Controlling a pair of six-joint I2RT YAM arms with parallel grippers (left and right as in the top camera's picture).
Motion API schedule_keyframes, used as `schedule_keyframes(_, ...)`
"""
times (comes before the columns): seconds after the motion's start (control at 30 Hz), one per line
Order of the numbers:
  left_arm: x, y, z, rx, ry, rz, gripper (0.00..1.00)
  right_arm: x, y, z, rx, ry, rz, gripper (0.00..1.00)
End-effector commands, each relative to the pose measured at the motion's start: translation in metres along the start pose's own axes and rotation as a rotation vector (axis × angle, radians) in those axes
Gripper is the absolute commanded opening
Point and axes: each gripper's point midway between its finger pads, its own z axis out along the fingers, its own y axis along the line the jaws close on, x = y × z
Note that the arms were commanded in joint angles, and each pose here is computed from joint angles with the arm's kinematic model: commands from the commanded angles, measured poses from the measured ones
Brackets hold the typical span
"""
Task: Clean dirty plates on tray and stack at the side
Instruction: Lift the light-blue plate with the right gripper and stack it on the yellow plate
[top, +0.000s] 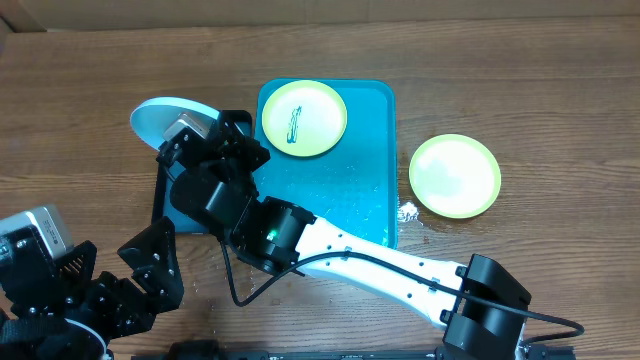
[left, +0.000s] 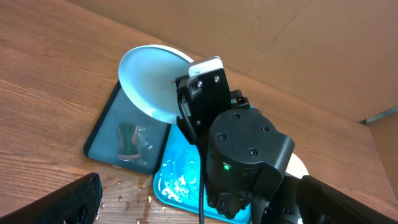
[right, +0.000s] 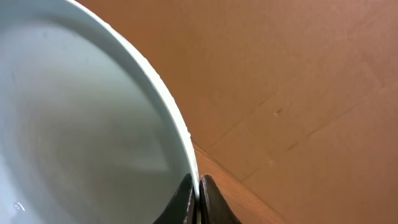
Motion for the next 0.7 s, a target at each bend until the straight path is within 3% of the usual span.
schedule_keyframes(0.0,-0.0003,-0.0008,-0.0006,0.003,-0.001,0.011,1.0,-0.0234,-0.0295,-0.013,0.033,-0.041,0.064,0.04)
schedule_keyframes(0.67,-0.0003,-0.0008,-0.0006,0.003,-0.001,0.011,1.0,-0.0238,-0.0296,-0.013,0.033,-0.042,0.072,0.04)
